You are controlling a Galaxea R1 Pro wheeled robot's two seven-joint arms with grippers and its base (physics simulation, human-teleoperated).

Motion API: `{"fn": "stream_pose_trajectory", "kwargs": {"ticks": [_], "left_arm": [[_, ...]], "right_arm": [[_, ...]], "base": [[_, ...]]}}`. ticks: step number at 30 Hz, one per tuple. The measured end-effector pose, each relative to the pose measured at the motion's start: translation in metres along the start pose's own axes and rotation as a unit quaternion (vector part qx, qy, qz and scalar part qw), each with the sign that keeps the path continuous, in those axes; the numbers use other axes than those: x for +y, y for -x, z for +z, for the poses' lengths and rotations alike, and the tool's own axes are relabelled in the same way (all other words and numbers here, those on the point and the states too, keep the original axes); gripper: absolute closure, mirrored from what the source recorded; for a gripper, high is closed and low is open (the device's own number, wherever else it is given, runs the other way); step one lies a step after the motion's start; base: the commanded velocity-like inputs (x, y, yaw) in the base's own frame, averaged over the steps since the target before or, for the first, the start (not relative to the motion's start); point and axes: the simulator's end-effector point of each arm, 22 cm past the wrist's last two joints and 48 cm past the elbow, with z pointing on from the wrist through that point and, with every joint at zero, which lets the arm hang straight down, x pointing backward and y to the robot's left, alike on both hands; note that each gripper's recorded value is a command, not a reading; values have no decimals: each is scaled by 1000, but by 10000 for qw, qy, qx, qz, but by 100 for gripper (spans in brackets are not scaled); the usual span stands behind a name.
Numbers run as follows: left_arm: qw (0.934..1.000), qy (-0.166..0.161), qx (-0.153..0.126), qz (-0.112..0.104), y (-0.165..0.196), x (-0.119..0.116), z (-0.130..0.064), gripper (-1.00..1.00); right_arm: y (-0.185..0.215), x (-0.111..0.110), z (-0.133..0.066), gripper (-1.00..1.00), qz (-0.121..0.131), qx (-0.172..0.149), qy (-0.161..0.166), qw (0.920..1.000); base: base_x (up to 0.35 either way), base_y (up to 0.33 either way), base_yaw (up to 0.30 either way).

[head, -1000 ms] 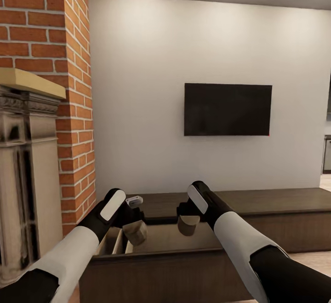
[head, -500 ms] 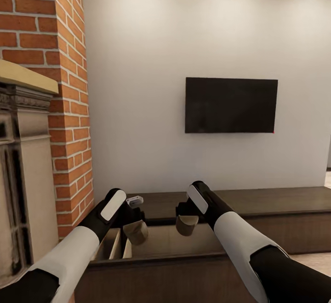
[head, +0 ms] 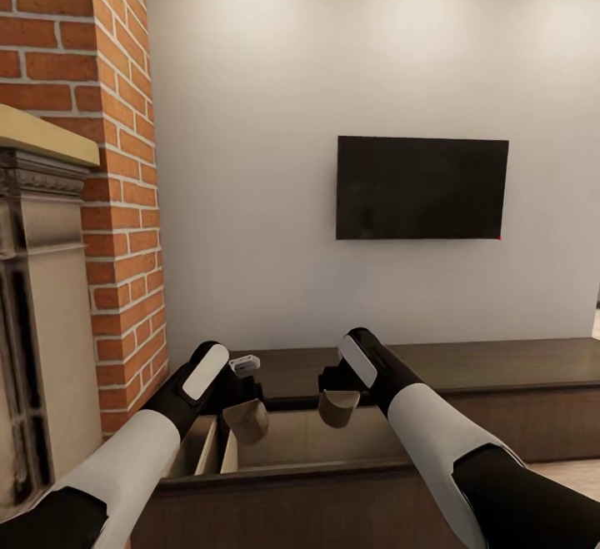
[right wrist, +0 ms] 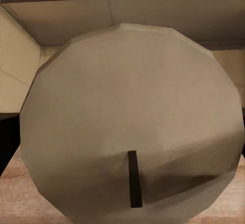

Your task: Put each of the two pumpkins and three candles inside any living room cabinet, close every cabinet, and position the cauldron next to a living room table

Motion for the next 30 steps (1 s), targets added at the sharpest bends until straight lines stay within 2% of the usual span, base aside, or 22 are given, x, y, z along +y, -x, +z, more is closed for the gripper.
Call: {"fn": "stream_pose_trajectory", "kwargs": {"ticks": [8,20,27,30], "left_arm": [[10000,12,0,5,0,1,0,100],[10000,61,-4,33,-1,2,0,100],[9994,218,-19,260,-4,2,2,100],[9993,233,-21,279,-4,2,2,100]], "right_arm": [[0,1,0,100,0,-9,9,10000],[-1,0,0,100,3,6,2,10000],[-2,1,0,100,-11,25,4,10000],[-2,1,1,100,-13,27,0,10000]], "base": [[15,0,0],[228,0,0],[188,17,0],[65,12,0]]}}
